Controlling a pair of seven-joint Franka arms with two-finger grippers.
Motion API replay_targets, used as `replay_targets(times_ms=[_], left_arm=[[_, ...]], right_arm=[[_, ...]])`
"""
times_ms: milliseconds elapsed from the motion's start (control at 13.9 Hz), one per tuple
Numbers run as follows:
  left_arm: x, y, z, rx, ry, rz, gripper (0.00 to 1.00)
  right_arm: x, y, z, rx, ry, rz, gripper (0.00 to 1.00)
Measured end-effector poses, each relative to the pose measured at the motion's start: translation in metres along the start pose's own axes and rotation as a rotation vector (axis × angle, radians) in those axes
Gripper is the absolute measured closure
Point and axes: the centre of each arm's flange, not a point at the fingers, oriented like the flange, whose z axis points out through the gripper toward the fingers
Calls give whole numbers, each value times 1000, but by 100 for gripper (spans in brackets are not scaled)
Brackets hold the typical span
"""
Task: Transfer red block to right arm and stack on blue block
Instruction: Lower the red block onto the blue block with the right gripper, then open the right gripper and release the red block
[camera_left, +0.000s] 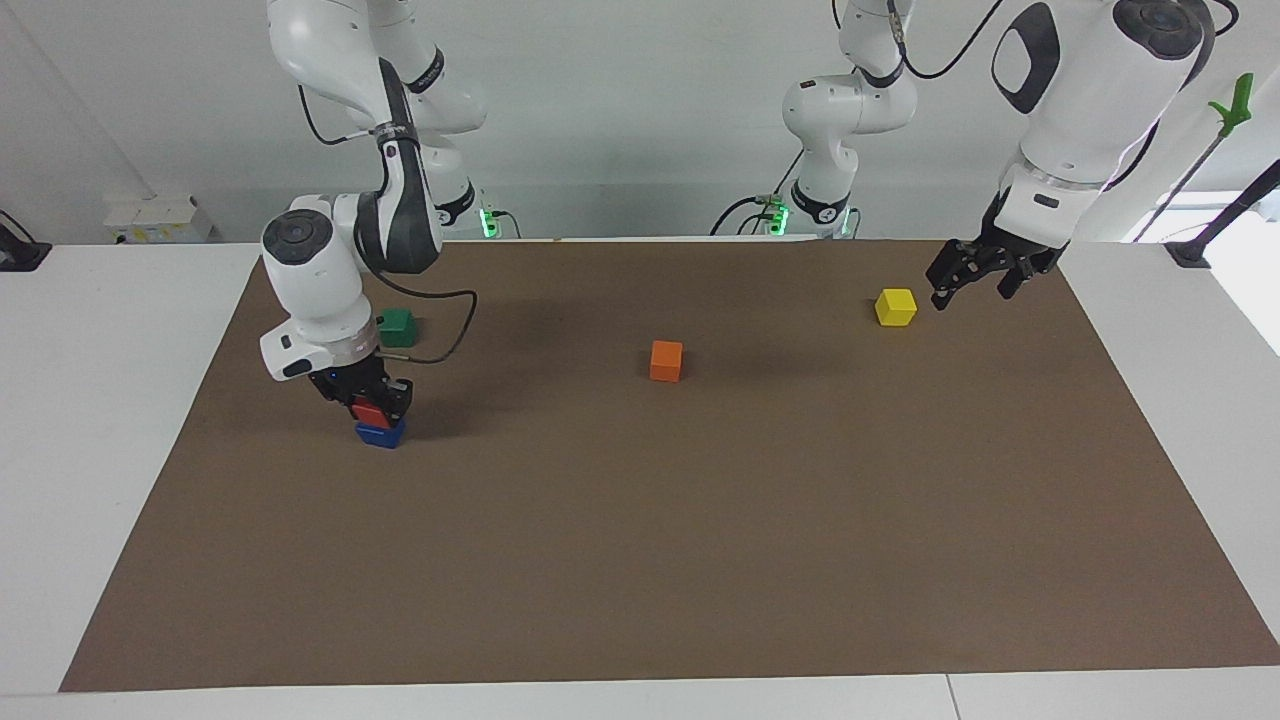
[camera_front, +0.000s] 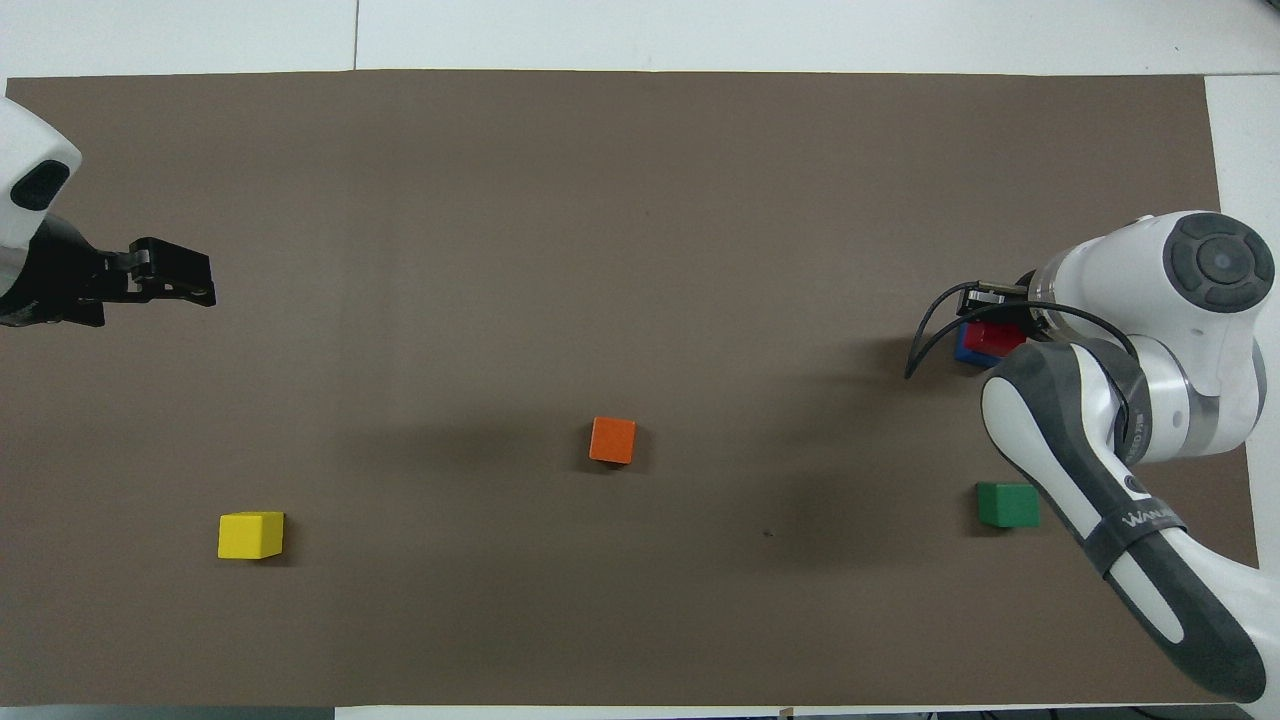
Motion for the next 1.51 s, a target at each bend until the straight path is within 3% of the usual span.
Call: replay_targets(times_ms=[865, 1153, 1225, 1514], left_arm=[[-6, -4, -18, 6, -38, -4, 0], [-5, -8, -17, 6, -39, -11, 0], [-5, -7, -18, 6, -38, -11, 0], [-5, -8, -18, 6, -39, -12, 0]], right_arm=[[2, 17, 14, 9, 42, 24, 44], [1, 19, 17, 11, 45, 31, 5], [1, 19, 17, 11, 46, 31, 0], [3, 20, 13, 9, 42, 33, 0]])
